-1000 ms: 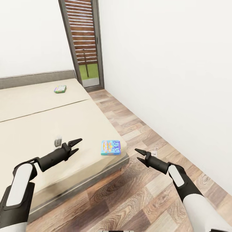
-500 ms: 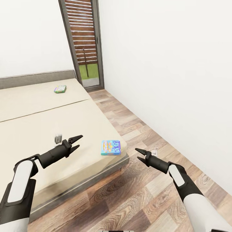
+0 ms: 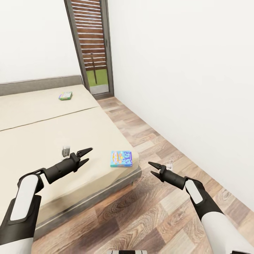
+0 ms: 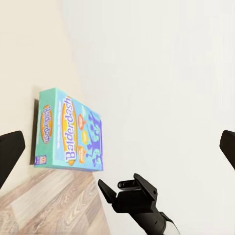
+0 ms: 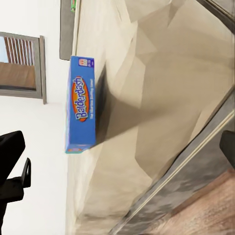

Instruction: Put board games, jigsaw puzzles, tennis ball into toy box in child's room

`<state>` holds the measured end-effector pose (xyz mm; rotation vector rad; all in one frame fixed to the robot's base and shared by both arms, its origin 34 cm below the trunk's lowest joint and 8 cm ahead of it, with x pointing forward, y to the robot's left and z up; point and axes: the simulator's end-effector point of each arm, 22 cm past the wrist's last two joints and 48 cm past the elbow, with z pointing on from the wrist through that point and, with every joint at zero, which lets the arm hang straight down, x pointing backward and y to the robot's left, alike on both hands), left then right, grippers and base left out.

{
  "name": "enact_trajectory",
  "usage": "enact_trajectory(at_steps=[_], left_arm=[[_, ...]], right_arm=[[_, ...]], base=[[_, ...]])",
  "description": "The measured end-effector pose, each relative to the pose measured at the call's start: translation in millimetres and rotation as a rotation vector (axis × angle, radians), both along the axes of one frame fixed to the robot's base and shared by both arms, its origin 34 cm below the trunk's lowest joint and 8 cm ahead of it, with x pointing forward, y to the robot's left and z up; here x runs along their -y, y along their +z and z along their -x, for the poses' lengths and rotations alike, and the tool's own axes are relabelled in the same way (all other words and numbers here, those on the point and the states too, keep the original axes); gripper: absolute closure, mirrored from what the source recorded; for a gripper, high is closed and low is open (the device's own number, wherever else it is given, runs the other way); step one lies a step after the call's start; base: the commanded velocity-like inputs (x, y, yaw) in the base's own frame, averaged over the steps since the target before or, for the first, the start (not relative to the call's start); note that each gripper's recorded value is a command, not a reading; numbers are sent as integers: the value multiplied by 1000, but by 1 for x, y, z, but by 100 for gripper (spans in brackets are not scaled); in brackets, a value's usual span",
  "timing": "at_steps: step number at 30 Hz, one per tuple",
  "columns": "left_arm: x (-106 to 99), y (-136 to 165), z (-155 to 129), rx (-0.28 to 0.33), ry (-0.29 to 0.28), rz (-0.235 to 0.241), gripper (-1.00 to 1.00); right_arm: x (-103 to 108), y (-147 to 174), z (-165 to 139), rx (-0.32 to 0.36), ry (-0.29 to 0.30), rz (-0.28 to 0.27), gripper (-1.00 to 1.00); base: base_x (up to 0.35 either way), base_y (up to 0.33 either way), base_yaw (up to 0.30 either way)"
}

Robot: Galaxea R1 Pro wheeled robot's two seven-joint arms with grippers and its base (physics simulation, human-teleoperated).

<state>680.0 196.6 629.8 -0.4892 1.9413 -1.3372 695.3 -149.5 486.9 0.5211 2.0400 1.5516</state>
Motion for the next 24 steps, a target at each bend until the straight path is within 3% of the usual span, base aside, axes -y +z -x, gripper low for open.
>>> enact_trajectory(at_steps=[15, 24], left_arm=[[11, -7, 3, -5, -26, -8, -100], [12, -9, 3, -9, -25, -12, -100]], right_arm=[[1, -3, 0, 3, -1, 1, -100], [0, -3, 1, 0, 2, -1, -100]], base=[[0, 0, 5], [0, 0, 153]])
